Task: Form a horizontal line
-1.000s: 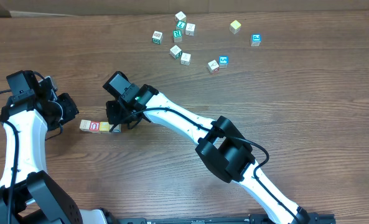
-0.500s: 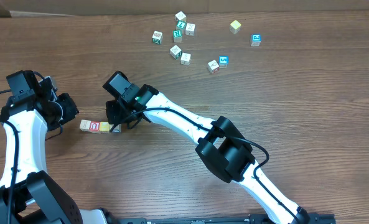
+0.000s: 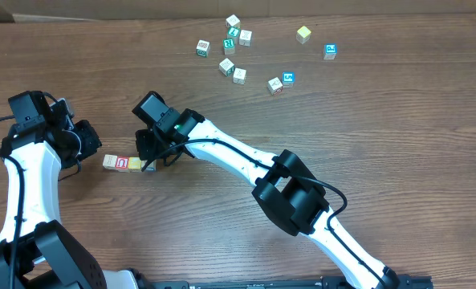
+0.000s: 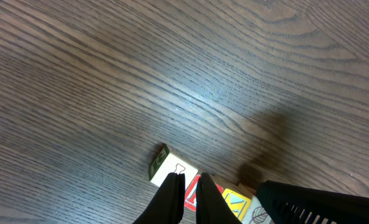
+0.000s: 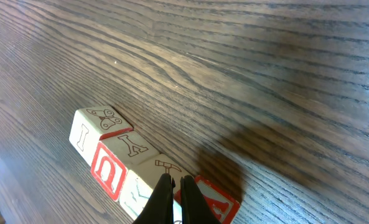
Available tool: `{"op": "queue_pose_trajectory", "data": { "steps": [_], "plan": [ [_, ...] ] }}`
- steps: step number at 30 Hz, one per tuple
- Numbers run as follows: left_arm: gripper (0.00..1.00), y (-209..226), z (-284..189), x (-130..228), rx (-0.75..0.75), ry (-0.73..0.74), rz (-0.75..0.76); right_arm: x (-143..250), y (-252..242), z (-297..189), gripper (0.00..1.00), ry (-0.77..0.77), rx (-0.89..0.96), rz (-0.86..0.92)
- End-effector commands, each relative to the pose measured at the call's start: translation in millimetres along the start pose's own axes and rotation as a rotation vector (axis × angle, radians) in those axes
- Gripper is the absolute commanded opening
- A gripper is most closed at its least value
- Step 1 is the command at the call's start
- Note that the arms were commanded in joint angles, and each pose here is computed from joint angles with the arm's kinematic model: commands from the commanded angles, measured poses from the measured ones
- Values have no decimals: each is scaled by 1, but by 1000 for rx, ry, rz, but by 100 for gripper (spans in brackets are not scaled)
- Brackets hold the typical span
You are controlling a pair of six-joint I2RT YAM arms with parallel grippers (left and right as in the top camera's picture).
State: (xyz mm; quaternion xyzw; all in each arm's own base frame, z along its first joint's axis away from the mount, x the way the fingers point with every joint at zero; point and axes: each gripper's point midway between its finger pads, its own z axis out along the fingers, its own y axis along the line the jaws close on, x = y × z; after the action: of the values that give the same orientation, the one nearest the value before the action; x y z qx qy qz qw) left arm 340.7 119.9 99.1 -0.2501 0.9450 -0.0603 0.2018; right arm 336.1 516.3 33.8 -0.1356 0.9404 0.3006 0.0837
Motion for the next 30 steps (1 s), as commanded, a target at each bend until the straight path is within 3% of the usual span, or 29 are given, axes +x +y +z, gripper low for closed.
{"op": "queue_pose_trajectory", "data": {
  "steps": [1, 30],
  "plan": [
    [8, 1, -1, -1, -6, -4, -10, 1, -4, 3, 4, 9, -1, -5],
    [8, 1, -1, -1, -6, -5, -10, 0, -5, 3, 4, 8, 1, -14]
  ]
}}
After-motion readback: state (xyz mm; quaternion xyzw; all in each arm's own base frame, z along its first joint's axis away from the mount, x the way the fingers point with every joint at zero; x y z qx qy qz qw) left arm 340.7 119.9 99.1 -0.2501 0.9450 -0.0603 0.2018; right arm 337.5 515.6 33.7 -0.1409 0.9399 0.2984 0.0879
